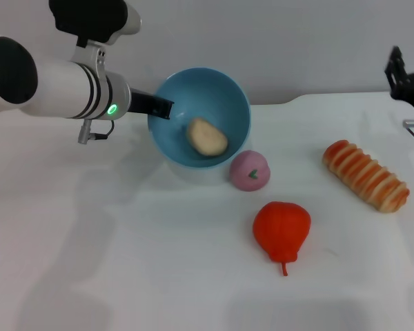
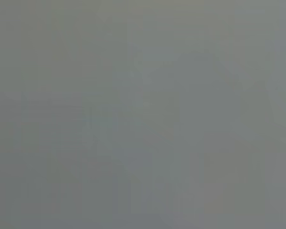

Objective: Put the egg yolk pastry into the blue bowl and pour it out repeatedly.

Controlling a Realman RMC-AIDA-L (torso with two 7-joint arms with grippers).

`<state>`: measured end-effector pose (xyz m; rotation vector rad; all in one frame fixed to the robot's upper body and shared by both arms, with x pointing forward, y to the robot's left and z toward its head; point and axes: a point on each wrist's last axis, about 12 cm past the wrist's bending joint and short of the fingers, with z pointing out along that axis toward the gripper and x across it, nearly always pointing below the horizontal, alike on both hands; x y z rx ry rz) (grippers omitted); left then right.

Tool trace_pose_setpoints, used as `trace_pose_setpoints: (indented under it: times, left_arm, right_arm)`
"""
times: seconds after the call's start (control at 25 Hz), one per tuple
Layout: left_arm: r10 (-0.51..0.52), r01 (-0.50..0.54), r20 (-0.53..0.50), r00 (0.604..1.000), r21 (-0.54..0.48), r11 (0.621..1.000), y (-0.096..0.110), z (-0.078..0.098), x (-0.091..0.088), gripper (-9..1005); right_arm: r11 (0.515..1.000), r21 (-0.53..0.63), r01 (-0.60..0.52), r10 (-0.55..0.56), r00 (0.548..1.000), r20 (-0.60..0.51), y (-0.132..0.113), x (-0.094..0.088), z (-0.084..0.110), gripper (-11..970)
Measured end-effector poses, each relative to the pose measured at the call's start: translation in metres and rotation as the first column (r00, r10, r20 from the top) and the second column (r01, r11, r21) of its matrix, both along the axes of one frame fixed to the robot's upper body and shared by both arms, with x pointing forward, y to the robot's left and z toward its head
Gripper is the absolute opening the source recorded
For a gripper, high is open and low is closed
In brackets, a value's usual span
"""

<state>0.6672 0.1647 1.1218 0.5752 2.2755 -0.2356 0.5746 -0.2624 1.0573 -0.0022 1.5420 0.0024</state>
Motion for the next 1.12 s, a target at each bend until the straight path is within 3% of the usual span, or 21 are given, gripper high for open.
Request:
trace_pose_setpoints:
  times: [0.32,0.64,0.88,1.12]
  left_arm:
    - [-0.03,0.03,0.066,0.997,-0.004,1.0,-0.009,0.014,0.003,-1]
    - [-0.165,0.162,0.244,0.956,0.033,0.986,-0.048,0.045,-0.001,-2]
    - [-0.232,0.227,0.448,0.863,0.067,0.972,-0.074,0.078,-0.002,-1]
    - [-0.277,0.278,0.58,0.766,0.089,0.956,-0.098,0.092,-0.007,-2]
  right_arm:
    - [0.986,0.01,0.168,-0.168,0.984,-0.053,-0.041,-0.034,-0.028,519]
    - [0.963,-0.011,0.271,-0.27,0.958,-0.095,-0.065,-0.057,-0.045,518]
    - [0.953,-0.039,0.3,-0.303,0.943,-0.136,-0.076,-0.073,-0.057,518]
    - [0.951,-0.045,0.304,-0.308,0.941,-0.143,-0.077,-0.076,-0.059,518]
